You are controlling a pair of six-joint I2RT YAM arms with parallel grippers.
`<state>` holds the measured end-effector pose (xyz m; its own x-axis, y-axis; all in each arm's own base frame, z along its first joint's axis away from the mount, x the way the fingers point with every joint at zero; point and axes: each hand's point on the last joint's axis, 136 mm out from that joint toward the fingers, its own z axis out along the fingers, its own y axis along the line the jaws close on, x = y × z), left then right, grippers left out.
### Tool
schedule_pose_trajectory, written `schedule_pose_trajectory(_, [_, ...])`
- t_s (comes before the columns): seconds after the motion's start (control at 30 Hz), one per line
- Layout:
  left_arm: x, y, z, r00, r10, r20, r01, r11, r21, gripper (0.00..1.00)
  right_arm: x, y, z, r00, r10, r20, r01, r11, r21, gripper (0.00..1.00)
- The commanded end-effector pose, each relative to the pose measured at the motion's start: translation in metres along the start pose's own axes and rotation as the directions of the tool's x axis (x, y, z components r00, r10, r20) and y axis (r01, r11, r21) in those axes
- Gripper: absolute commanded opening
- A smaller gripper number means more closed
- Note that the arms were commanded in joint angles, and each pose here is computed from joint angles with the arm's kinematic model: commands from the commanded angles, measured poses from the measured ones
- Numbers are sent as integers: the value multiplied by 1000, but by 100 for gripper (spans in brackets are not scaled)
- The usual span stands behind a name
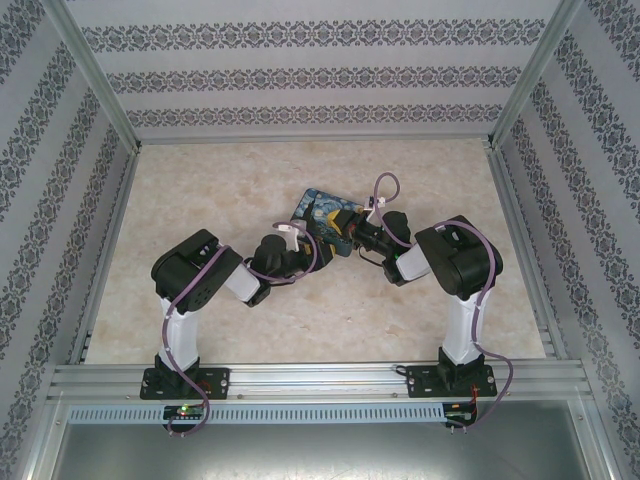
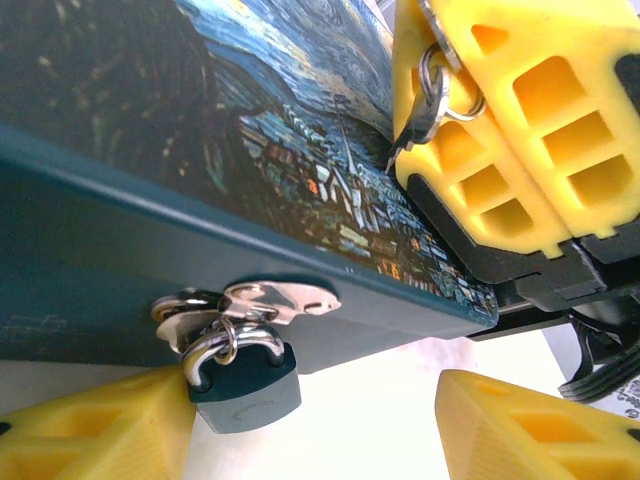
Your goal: Unlock the padlock with the key
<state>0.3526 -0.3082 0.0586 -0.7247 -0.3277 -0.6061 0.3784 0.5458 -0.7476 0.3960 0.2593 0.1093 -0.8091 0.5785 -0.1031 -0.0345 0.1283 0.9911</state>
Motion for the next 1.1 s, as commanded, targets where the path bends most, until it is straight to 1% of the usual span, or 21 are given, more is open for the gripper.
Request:
schedule_pose_trajectory(0.0, [-2, -3, -4, 1000, -28, 8, 28, 999, 26, 65, 4, -19, -4, 1000, 26, -10, -25, 999, 41, 0])
schedule_pose_trajectory(0.2, [2, 9, -1, 999, -44, 4, 44, 999, -17, 62, 4, -18, -3, 1000, 27, -11, -26, 999, 38, 0])
schedule_pose_trajectory(0.3, [1, 7, 0, 998, -58, 14, 58, 998, 5, 59, 5, -18, -2, 1000, 26, -13, -26, 999, 37, 0])
schedule_pose_trajectory(0.43, [-4, -1, -5, 994, -101, 50, 98, 994, 56, 59, 5, -19, -2, 1000, 27, -13, -27, 999, 39, 0])
schedule_pose_trajectory(0.6, [-6, -4, -8, 989, -133, 70, 127, 989, 77, 58, 5, -20, -1, 999, 29, -14, -29, 999, 40, 0])
schedule_pose_trajectory(0.73, [-2, -2, -8, 990, -129, 61, 125, 990, 62, 57, 5, -21, -1, 999, 31, -13, -30, 999, 40, 0])
schedule_pose_trajectory(0.93, [0, -10, -4, 991, -123, 50, 119, 990, 81, 57, 5, -23, 0, 999, 33, -15, -32, 999, 41, 0])
schedule_pose_trajectory(1.07, [4, -11, 1, 992, -119, 34, 116, 991, 66, 55, 6, -25, 0, 999, 37, -13, -37, 998, 43, 0])
